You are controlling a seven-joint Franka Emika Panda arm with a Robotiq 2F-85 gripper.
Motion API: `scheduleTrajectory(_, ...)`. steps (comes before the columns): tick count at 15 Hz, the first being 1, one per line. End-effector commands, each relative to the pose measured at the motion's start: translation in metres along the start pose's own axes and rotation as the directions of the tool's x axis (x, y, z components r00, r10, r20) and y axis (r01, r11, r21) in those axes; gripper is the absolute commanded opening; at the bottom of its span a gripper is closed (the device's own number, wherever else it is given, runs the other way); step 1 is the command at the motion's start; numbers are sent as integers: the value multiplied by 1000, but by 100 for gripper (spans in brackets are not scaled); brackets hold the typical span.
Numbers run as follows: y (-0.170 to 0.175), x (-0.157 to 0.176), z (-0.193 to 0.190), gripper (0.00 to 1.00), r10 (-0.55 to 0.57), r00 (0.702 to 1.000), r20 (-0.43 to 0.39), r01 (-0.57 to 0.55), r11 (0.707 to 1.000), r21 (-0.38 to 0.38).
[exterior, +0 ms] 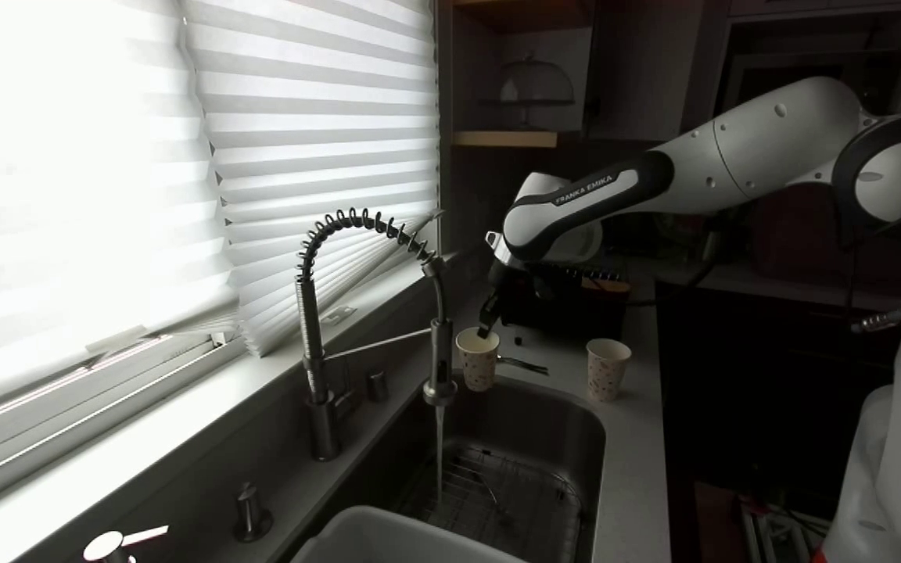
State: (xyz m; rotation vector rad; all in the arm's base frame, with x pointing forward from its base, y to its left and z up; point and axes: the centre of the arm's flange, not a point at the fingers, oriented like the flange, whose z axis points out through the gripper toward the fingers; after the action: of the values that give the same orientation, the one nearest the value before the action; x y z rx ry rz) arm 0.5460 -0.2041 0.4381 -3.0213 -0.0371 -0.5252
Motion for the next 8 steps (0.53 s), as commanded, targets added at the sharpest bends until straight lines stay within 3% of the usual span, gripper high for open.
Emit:
scheduleTrajectory(1,35,1,-10,1,171,982,-80,-177,981,-74)
scheduleTrajectory(4,58,5,-4,1,313,940,-135,-328,938,-109)
scheduleTrajectory(8,73,22,7,1,433,884,-175,-448,892,-58)
